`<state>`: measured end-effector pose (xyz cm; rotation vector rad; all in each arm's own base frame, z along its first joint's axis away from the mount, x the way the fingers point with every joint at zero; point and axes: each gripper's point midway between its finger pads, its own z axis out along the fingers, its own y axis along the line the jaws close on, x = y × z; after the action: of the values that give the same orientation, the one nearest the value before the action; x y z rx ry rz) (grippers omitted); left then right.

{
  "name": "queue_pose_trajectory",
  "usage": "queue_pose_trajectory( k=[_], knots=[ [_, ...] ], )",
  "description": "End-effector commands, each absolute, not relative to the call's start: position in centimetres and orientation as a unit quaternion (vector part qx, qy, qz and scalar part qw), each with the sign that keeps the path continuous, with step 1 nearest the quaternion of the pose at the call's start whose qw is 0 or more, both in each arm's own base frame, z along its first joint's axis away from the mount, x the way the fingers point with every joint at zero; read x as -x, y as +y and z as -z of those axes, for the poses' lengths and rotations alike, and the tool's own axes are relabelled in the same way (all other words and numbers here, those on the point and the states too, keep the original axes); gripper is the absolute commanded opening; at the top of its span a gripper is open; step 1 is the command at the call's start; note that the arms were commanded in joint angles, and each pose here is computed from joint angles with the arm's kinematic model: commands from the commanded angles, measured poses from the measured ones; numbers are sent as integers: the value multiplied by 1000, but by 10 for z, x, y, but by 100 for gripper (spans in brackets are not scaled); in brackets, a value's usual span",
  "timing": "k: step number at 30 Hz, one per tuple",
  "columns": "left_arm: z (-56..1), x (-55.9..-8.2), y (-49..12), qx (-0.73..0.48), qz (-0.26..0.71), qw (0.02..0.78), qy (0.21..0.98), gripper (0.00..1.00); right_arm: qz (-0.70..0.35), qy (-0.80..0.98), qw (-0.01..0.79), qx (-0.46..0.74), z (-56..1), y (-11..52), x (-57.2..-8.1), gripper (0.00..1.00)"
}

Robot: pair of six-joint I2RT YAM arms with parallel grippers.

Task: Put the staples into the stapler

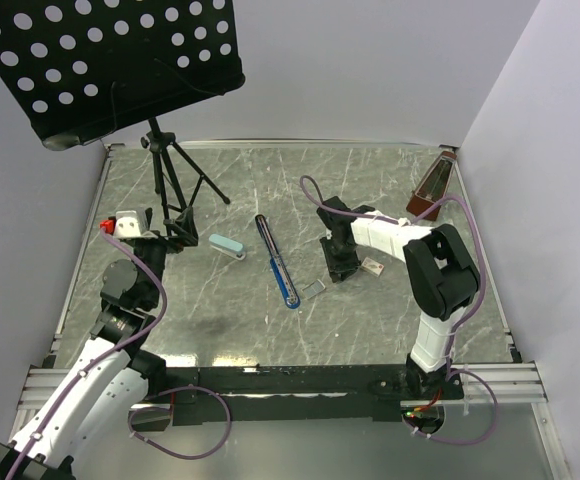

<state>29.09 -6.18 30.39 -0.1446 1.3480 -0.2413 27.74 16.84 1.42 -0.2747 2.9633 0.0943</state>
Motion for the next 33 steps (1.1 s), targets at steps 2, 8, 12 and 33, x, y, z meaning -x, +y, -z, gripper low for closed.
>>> queue_pose_trajectory(
  k=[2, 8, 12, 33],
  knots=[
    [-315, -288, -61, 69, 114, 786, 604, 99, -30, 991, 94, 90, -18, 170, -291, 35],
    [-315, -288, -63, 64, 117, 786, 604, 99, -35, 989, 105, 95, -22, 174, -299, 33],
    [-315, -288, -63, 63, 118, 786, 603, 99, -37, 989, 104, 95, -22, 176, -300, 33],
    [-320, -283, -64, 63, 126, 790, 596, 99, -37, 988, 116, 97, -37, 172, -293, 16]
  ],
)
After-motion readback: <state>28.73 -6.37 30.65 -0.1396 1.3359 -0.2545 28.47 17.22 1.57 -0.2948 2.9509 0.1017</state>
